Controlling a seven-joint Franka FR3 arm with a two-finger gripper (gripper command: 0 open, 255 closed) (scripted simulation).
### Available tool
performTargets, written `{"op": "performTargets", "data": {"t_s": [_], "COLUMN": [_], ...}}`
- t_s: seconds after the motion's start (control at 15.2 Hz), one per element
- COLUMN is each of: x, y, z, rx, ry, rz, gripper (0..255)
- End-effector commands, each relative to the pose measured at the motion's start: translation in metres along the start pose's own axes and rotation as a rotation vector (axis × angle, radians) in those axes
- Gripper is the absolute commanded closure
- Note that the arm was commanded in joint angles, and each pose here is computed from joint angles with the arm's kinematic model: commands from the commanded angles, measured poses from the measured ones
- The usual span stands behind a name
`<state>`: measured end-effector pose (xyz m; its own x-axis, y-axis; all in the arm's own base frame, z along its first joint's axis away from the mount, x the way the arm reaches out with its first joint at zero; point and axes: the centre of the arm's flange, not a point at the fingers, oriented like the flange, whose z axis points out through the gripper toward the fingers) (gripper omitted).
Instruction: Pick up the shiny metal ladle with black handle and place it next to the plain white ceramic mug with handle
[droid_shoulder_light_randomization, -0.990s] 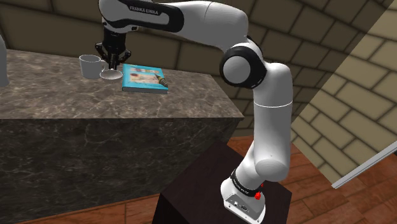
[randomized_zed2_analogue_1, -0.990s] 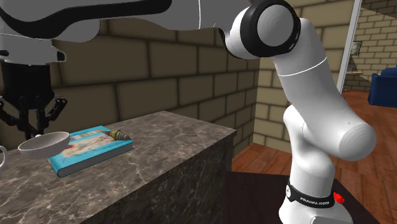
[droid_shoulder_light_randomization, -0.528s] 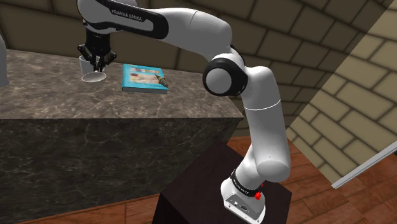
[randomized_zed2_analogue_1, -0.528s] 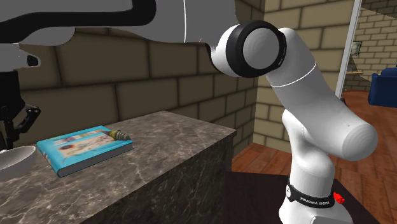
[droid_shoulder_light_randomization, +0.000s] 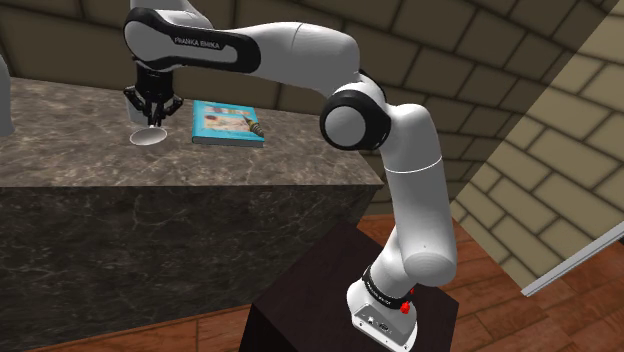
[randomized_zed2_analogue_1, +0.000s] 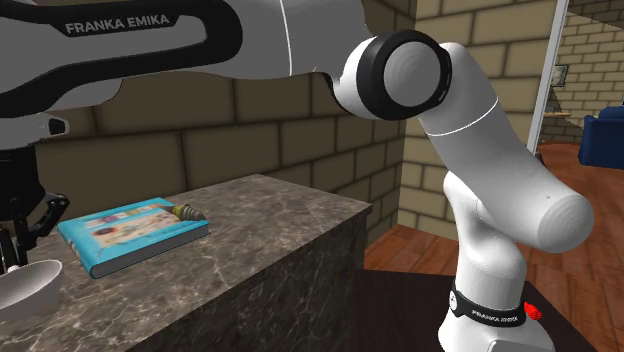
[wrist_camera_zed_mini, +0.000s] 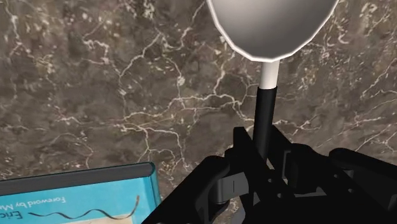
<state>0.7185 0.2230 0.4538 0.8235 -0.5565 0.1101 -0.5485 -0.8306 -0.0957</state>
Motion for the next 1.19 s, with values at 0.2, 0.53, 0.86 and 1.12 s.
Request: {"op": "performTargets", "data": {"t_s": [0.2,0.53,0.86,1.12], "x": [-0.004,-0.007,-0.010,-0.012], "y": [0.003,0.006,0.008,0.010], "z": [0.026,0.052,0.078,0.099], "rx": [0.000,0.000,0.000,0.000], "ry": [0.000,0.000,0.000,0.000], "rz": [0.000,0.000,0.000,0.000], "gripper": [255,255,255,255]}}
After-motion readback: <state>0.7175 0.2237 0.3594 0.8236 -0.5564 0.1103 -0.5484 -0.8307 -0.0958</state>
